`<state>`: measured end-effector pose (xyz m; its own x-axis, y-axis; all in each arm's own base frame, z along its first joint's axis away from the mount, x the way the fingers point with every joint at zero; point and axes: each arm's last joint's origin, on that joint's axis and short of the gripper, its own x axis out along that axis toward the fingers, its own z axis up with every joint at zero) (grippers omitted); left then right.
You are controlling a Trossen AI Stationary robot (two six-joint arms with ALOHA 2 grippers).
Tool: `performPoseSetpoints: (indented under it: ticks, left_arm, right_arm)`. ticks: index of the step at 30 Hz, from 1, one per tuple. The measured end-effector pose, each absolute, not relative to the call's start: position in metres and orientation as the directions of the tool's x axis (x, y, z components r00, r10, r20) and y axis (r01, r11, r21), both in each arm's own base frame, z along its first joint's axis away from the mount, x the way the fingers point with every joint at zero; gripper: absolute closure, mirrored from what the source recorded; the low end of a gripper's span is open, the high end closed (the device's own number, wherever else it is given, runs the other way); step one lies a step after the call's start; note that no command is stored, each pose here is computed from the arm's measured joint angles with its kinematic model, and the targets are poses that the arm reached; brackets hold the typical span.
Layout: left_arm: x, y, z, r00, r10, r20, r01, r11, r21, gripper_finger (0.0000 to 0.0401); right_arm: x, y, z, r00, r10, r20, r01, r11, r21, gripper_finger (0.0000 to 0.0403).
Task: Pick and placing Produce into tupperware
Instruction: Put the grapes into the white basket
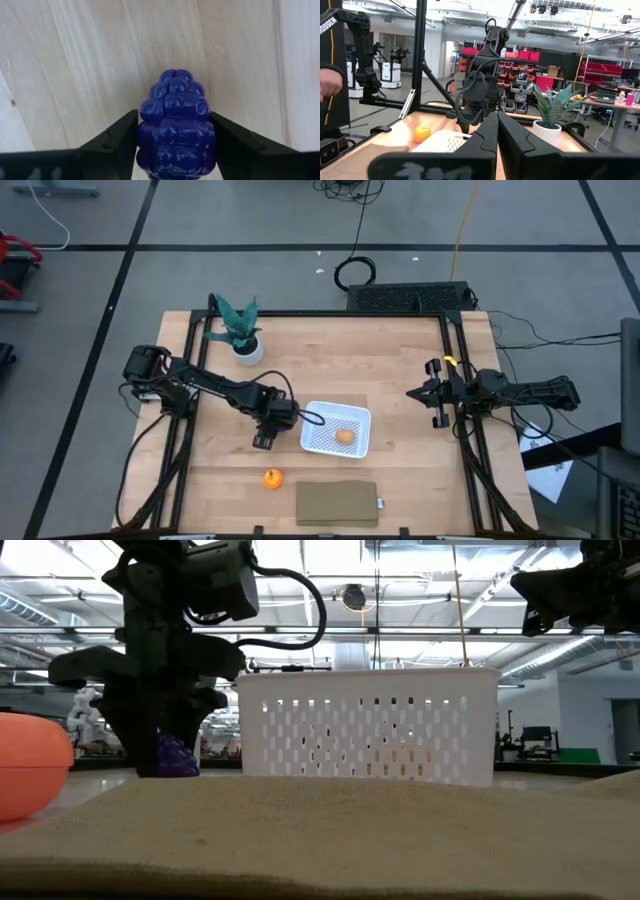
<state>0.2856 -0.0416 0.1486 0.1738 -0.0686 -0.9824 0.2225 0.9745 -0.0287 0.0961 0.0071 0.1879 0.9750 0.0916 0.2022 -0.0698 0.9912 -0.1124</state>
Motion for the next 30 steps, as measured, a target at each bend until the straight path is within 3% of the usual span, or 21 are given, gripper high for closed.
performPoseSetpoints:
  ticks: [4, 12, 30]
  left_arm:
    - [0.284, -0.041, 0.148, 0.156, -0.066, -0.986, 0.225, 0.974, -0.030, 0.0185]
    - [0.284, -0.041, 0.152, 0.128, -0.032, -0.991, 0.224, 0.975, -0.003, 0.0206]
    - [0.308, -0.043, 0.210, 0.170, 0.075, -0.983, 0.276, 0.954, 0.121, 0.0195]
  right_arm:
    - [0.096, 0.007, 0.188, 0.975, 0.091, 0.202, -0.070, 0.991, -0.112, 0.0403]
    - [0.096, 0.007, 0.188, 0.975, 0.091, 0.202, -0.069, 0.991, -0.113, 0.0403]
    - [0.096, 0.007, 0.188, 0.975, 0.091, 0.202, -0.069, 0.991, -0.113, 0.0403]
